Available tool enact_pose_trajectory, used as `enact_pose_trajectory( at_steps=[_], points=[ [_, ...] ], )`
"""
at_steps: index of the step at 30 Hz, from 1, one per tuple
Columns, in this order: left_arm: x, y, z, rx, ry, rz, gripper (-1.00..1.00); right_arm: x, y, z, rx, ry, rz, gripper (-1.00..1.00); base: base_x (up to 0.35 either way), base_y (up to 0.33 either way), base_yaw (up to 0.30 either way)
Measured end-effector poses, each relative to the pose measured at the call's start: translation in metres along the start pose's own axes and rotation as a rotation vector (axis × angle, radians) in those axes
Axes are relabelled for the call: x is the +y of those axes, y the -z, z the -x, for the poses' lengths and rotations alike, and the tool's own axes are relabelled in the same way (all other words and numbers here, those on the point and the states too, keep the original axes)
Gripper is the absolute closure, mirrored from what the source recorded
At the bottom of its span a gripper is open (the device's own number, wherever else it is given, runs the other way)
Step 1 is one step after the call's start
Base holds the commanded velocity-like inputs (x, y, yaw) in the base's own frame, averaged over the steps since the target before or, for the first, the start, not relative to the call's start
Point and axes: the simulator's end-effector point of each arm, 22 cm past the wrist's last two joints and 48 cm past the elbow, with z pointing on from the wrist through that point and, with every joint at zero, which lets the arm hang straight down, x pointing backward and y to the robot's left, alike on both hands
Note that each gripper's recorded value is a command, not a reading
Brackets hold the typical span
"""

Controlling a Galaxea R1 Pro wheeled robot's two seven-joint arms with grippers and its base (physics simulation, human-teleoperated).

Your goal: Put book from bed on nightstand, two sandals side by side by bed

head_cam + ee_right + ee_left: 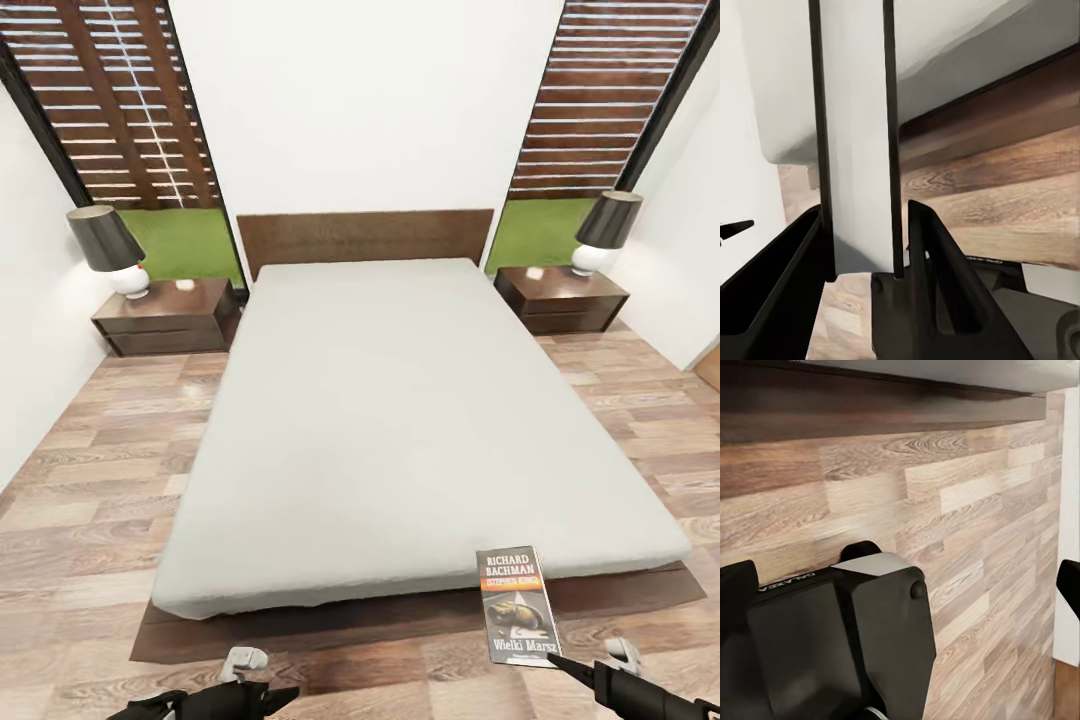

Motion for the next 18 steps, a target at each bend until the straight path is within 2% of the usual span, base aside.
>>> enact_pose_trajectory(
  at_steps=[18],
  points=[
    [0.0004, 0.0001, -0.0006, 0.000, 0.000, 0.002, -1.00, -0.0009, -0.0002, -0.0005, 0.002, 0.000, -0.004, 1.00, 0.000, 0.000, 0.294]
  ],
)
